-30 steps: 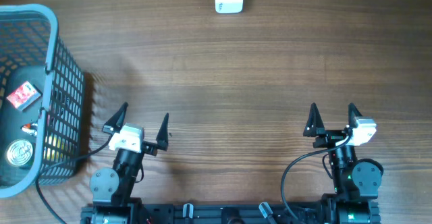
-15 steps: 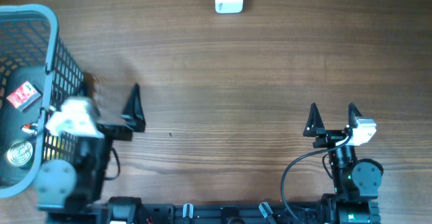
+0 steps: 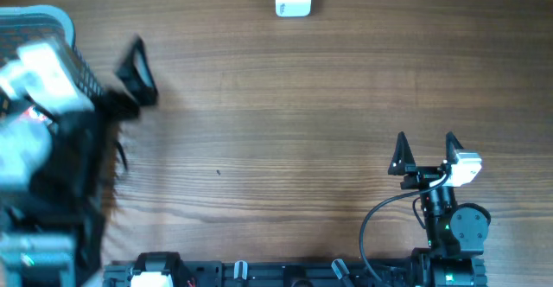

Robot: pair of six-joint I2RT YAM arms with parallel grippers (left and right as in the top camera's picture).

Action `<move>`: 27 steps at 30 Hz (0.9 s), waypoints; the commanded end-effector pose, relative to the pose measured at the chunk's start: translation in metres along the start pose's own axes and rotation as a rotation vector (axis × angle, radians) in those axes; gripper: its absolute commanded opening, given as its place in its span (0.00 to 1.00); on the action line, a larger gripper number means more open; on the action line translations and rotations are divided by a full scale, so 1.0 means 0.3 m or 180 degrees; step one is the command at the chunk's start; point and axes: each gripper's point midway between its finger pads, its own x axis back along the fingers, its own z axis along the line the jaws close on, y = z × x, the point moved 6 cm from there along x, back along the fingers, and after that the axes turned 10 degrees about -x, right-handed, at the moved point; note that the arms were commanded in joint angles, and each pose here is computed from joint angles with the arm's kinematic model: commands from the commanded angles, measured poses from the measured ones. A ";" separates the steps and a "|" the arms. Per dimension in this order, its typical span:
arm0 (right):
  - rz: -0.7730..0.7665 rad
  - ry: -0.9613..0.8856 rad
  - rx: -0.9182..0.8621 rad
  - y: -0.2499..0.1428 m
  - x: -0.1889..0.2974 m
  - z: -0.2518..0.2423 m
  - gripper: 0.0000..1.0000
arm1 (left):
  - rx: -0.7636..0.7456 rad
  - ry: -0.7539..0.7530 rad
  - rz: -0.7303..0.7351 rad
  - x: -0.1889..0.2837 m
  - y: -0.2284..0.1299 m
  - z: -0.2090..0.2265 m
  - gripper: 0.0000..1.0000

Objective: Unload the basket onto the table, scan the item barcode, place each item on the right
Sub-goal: 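Move the left gripper over the grey basket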

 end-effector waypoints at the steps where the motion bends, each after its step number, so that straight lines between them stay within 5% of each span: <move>1: -0.0019 -0.0002 -0.0025 0.001 0.001 0.001 1.00 | 0.0058 0.0630 0.0072 -0.066 0.203 0.110 1.00; 6: -0.0018 -0.0001 -0.0025 0.001 0.001 0.001 1.00 | 0.0933 0.1424 0.0291 -0.111 0.302 0.333 1.00; 12: -0.0019 -0.0002 -0.0025 0.001 0.001 0.001 1.00 | 0.1659 0.2102 0.0913 -0.112 0.149 0.558 1.00; 20: -0.0018 -0.0001 -0.0025 0.001 0.001 0.001 1.00 | 0.1704 0.2280 0.2029 -0.142 -0.064 0.615 1.00; 24: -0.0019 -0.0002 -0.0025 0.001 0.001 0.001 1.00 | 0.2455 0.3041 0.2339 -0.096 -0.168 0.629 1.00; 27: -0.0019 -0.0002 -0.0024 0.001 0.001 0.001 1.00 | 0.2648 0.3191 0.2409 -0.103 -0.207 0.634 1.00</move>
